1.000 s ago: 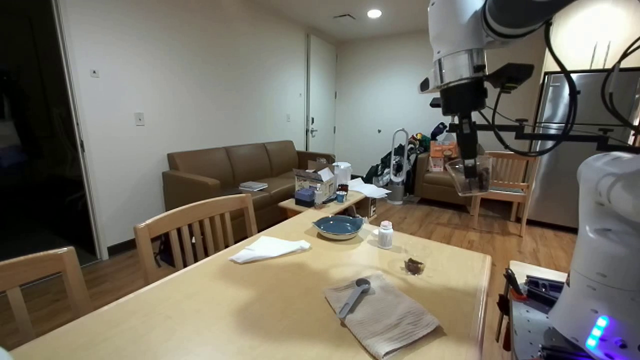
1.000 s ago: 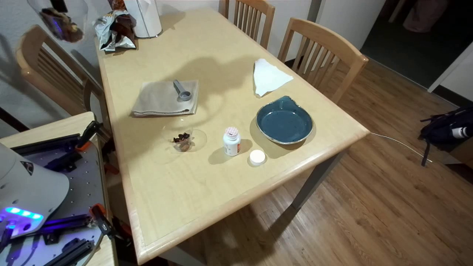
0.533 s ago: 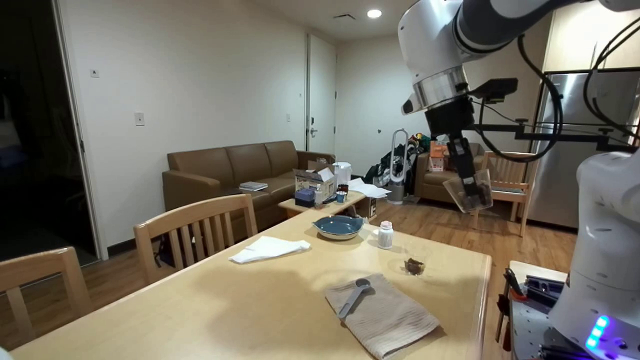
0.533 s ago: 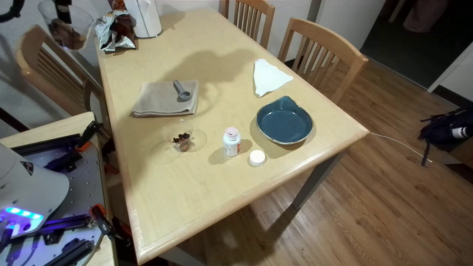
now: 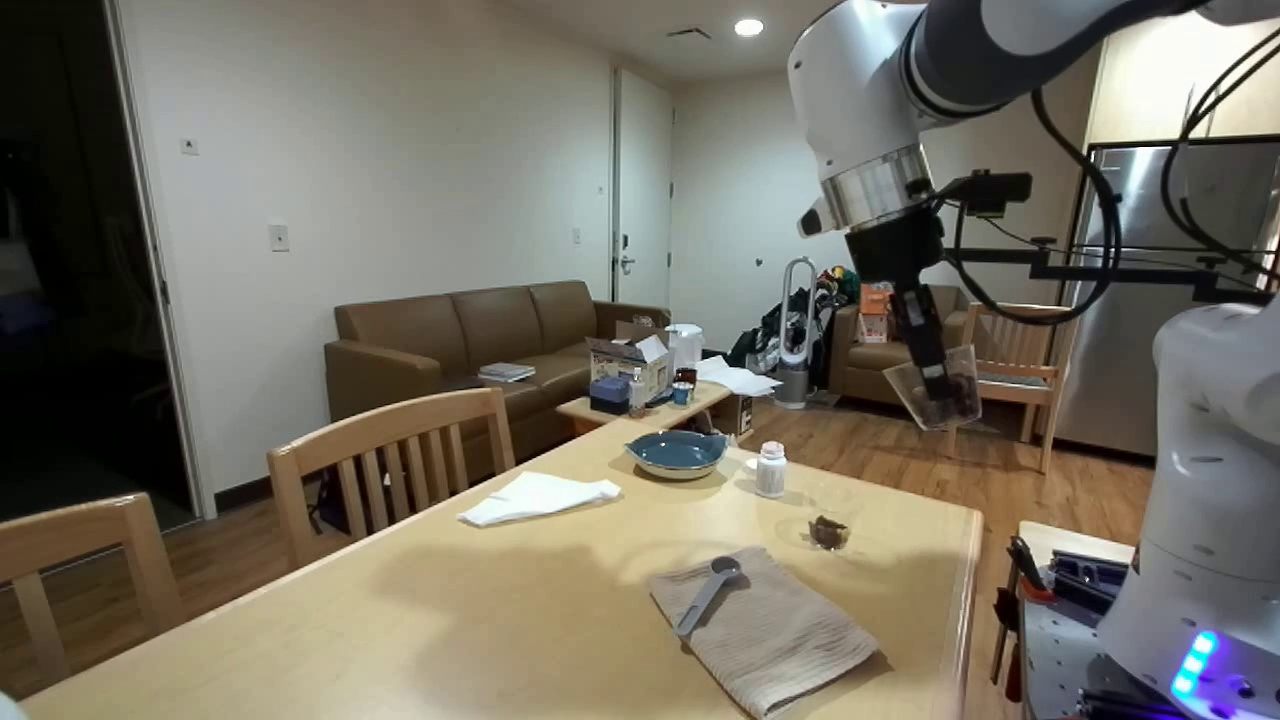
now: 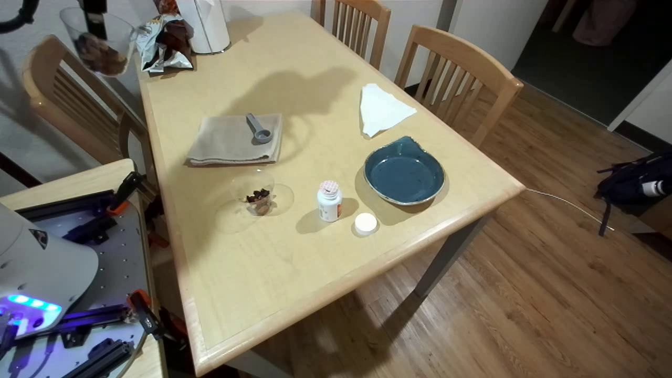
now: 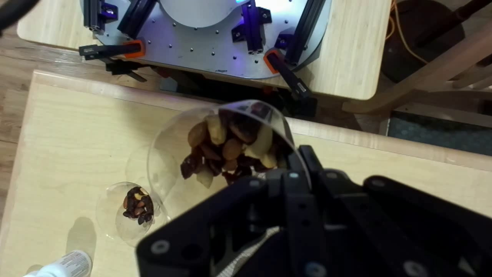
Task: Pick up the cup and pour some of its contents in the other cup
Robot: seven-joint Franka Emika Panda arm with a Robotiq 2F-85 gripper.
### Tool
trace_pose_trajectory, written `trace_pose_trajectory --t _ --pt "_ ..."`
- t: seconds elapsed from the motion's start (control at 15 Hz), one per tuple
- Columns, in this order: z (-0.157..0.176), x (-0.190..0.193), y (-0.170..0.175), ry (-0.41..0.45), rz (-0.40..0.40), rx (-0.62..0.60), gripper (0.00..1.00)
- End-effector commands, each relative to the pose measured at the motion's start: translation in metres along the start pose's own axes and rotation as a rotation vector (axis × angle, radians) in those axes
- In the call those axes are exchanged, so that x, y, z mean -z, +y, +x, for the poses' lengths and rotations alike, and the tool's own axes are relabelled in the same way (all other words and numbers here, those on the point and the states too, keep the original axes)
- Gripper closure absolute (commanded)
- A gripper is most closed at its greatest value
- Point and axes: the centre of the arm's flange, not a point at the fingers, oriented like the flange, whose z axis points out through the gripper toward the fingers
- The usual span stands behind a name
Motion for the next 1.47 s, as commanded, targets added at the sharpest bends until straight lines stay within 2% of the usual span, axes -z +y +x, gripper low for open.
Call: trace_pose_trajectory --t 0.0,0.07,0.13,0.33,0.4,0.53,0.67,0.8,1.07,1.13,1.2,1.4 --pt "0.029 0.002 -0.023 -0.018 -0.095 -0.022 0.95" --pt "0.031 0.003 -0.027 -0.013 -0.079 -0.007 0.95" --pt "0.014 -0.005 -0.015 -0.01 -0.062 0.001 0.95" --pt "0.025 -0.005 -0.022 -0.022 -0.062 0.013 0.95" --pt "0.019 -0.002 -0.024 -0.028 -0.103 0.0 0.95" --pt "0.023 -0.01 -0.026 0.03 -0.234 0.031 0.95" --pt "0.042 -0.024 -0.03 0.087 -0.327 0.067 0.95" --pt "0.065 -0.033 -0.036 0.197 -0.393 0.103 0.95" --pt "0.122 -0.04 -0.05 0.408 -0.496 0.195 0.95" --pt "0.135 -0.053 -0.048 0.42 -0.502 0.2 0.95" --pt "0.103 -0.042 -0.045 0.385 -0.476 0.207 0.95" --pt "0.124 -0.059 -0.046 0.389 -0.484 0.222 0.95"
